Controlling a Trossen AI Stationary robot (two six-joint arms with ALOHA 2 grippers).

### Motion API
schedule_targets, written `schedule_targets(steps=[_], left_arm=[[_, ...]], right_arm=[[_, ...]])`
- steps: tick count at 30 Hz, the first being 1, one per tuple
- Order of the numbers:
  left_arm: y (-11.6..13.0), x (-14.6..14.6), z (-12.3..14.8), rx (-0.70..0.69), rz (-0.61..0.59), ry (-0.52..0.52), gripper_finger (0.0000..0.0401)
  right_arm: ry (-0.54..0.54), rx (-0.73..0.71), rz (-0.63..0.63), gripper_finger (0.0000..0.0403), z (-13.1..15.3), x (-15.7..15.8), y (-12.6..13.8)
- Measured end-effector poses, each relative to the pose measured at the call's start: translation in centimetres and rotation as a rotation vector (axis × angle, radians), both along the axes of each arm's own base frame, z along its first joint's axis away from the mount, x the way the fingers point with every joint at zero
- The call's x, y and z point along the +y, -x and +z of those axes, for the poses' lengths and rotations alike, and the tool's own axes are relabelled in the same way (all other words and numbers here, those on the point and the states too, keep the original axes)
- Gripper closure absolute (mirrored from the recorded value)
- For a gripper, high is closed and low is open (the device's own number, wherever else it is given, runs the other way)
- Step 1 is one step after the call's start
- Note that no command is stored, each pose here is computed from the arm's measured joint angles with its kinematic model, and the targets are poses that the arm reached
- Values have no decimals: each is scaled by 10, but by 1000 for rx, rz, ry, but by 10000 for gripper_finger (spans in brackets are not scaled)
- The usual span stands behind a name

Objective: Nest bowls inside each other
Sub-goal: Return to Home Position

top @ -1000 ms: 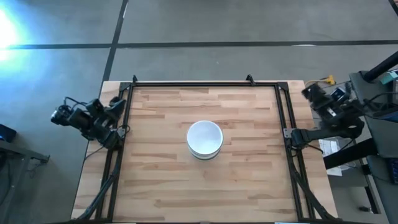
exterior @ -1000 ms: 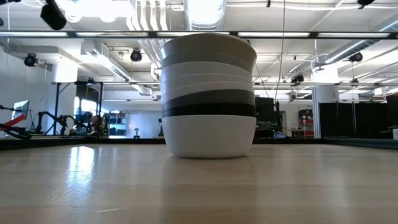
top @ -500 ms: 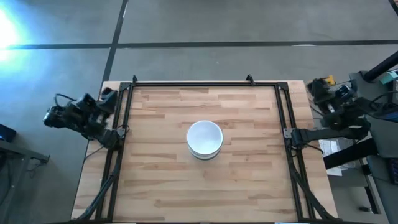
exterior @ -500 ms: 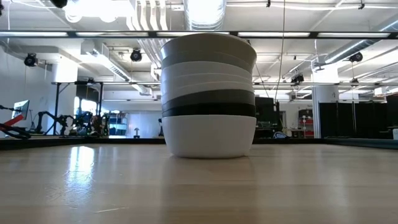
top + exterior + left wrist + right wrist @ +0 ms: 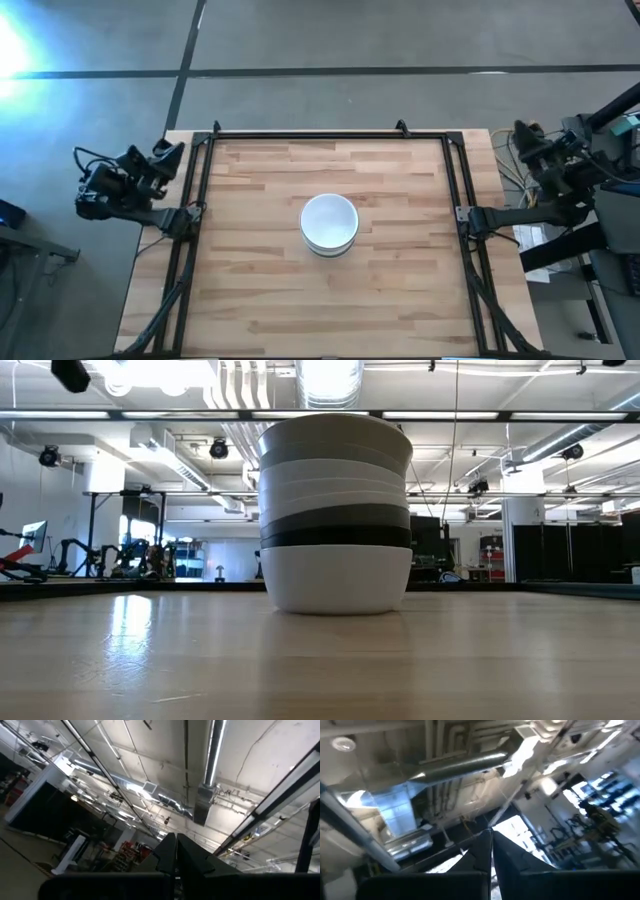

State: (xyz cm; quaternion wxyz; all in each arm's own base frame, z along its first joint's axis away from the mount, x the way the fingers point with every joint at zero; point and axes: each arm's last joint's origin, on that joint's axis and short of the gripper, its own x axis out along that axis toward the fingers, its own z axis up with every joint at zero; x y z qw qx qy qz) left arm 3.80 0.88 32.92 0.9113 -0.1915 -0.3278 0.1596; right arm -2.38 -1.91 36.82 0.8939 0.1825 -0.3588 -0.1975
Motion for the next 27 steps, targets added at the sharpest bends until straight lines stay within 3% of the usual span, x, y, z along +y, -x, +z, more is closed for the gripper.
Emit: schedule_targets(steps=[3,6,14,20,23,27], left_arm=[[13,3,-3,-11,24,35,401],[9,3,-6,48,39,36,401],[-2,0,-20,86,-52,77,401],[-6,-1,-26,97,-57,91,401],[-3,0,-23,71,-52,99,401],[-3,0,-23,77,-52,97,401]], right_arm=[[-29,93,36,394,-1,-1,-3],[-73,164,116,394,-10,0,-11],[-96,174,304,394,-26,4,-25],[-88,61,302,394,-14,6,-34],[2,107,275,394,-5,12,-53],[12,247,199,394,5,21,-87]])
